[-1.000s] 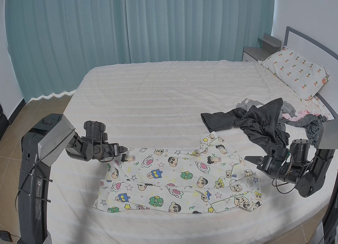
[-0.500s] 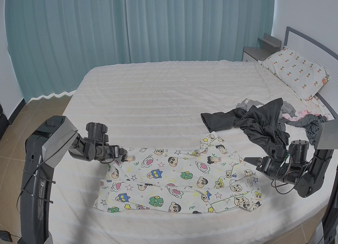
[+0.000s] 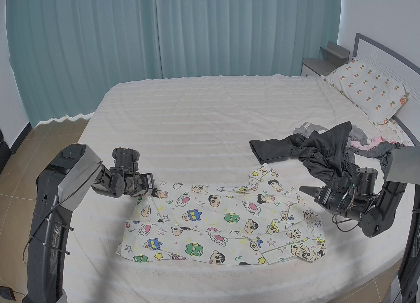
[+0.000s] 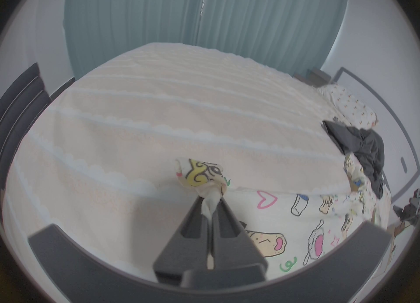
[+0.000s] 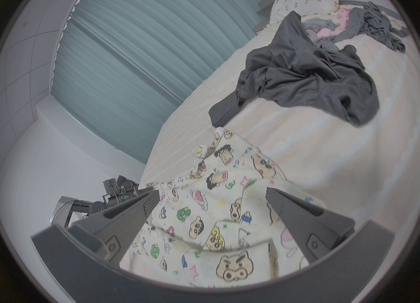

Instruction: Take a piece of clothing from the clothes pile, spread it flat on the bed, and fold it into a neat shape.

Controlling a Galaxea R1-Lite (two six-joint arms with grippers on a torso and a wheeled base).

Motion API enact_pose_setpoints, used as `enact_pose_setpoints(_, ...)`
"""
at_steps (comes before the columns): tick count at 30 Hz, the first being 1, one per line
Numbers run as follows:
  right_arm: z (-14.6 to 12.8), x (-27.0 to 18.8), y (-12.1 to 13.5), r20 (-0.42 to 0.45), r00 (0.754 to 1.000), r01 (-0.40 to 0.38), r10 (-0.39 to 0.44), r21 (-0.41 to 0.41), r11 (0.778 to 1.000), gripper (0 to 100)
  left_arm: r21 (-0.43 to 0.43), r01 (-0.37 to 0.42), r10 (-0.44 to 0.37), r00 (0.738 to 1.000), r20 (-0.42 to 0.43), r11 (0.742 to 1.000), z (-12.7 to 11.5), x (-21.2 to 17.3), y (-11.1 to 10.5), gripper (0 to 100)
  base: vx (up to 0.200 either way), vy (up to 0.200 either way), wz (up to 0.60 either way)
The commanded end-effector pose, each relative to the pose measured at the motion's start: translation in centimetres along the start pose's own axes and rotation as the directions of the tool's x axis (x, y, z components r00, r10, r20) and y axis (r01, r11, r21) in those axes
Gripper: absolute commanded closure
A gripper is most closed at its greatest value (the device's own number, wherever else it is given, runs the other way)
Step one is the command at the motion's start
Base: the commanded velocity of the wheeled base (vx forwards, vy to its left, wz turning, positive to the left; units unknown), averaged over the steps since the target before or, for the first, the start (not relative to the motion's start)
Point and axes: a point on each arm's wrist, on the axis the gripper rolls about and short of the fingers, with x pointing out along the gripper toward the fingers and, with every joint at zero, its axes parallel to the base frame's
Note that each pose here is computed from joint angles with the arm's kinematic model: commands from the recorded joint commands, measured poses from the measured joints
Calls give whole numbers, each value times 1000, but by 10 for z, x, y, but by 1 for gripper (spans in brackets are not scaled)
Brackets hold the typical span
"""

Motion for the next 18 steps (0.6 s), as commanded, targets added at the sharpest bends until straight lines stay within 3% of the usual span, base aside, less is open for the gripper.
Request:
enact_pose_setpoints(1,14,38,-7,-18,1000,12,-12,4,1000,0,-69,-15,21,997,81,998,16,-10,-3,100,0,0,0)
enact_pose_setpoints(8,27,90,-8,-57,996,76,-75,12,997,0,-97,-38,48,994,98,995,21,-18,-4,100,0,0,0)
enact_pose_setpoints(18,17,128,-10,-140,980,142,-139,13,990,0,-74,-34,40,996,84,997,8,-28,-11,100,0,0,0)
